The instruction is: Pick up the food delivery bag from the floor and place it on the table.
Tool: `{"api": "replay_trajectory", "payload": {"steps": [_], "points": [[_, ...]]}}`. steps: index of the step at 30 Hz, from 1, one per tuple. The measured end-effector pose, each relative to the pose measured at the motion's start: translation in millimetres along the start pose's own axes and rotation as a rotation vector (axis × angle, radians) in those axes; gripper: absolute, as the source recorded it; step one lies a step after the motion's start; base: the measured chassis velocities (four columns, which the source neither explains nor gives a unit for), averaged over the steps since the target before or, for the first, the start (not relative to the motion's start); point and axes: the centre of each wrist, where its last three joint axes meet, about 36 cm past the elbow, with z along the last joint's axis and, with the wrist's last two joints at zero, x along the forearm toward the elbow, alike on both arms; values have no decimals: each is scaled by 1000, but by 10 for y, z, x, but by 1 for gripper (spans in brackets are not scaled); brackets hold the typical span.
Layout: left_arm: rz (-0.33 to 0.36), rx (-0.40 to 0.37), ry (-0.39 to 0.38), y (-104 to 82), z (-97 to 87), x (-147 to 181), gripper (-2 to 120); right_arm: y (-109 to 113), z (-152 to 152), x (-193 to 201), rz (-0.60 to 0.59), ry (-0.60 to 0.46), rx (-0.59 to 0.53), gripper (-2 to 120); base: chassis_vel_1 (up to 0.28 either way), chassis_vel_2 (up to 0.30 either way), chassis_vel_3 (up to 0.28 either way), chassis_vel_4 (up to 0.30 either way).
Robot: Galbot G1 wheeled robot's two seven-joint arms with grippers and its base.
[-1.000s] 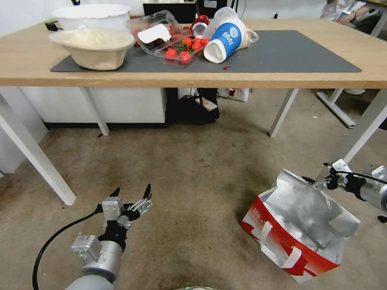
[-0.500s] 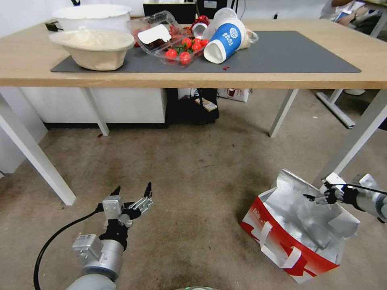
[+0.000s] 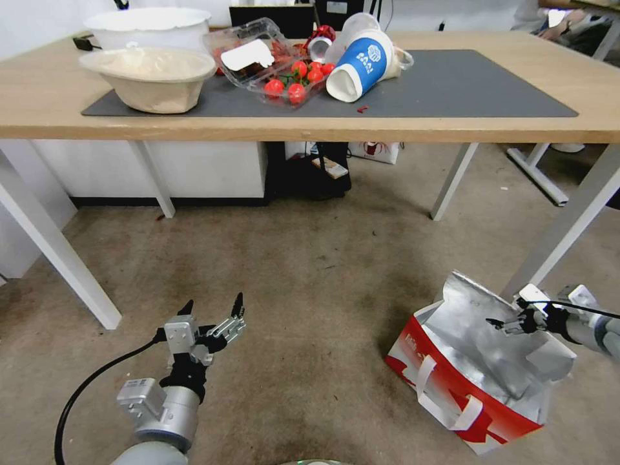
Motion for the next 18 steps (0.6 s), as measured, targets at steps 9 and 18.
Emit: {"api": "replay_trajectory", "payload": {"steps": [9, 18], "points": [[-2, 4, -7, 2, 13, -3, 100, 27, 27, -90, -26, 3, -37, 75, 0, 0, 0, 0], [-3, 5, -8, 5, 15, 1, 100, 41, 86, -120, -30, 16, -47, 42, 0, 0, 0, 0]]}}
